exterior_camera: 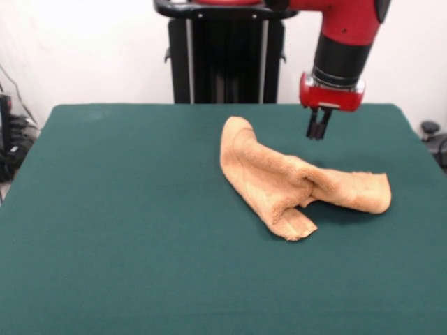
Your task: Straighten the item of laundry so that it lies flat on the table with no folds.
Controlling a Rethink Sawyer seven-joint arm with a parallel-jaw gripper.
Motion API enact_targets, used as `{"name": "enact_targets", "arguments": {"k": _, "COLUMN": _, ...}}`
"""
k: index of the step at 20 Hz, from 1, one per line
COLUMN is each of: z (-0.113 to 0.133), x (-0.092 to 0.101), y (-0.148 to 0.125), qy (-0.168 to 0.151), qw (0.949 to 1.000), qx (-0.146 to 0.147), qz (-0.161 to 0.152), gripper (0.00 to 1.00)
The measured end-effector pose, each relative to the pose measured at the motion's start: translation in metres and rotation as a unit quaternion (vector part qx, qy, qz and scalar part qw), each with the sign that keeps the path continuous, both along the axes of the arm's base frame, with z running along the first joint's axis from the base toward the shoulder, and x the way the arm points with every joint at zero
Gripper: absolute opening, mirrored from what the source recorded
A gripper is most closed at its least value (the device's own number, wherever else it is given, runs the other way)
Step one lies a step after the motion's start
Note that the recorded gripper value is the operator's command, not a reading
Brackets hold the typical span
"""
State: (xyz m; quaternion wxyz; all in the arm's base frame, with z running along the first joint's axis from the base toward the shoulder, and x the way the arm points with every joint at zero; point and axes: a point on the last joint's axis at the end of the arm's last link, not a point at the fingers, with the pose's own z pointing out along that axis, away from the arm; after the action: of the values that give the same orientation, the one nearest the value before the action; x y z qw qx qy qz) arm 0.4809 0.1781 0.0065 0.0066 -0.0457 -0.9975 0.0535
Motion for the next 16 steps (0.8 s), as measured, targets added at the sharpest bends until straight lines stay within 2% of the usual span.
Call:
{"name": "enact_targets", "arguments": {"k": 12, "z": 0.015, "x": 0.044, "y": -0.006, "qy": -0.041, "qw": 0.9991, "qx": 0.004, "qz": -0.008, "gripper": 0.0}}
{"name": "enact_targets", "arguments": {"k": 16, "z": 0.018, "x": 0.064, "y": -0.029, "qy": -0.052, "qw": 0.9982, "qx": 0.011, "qz": -0.029, "gripper": 0.0}}
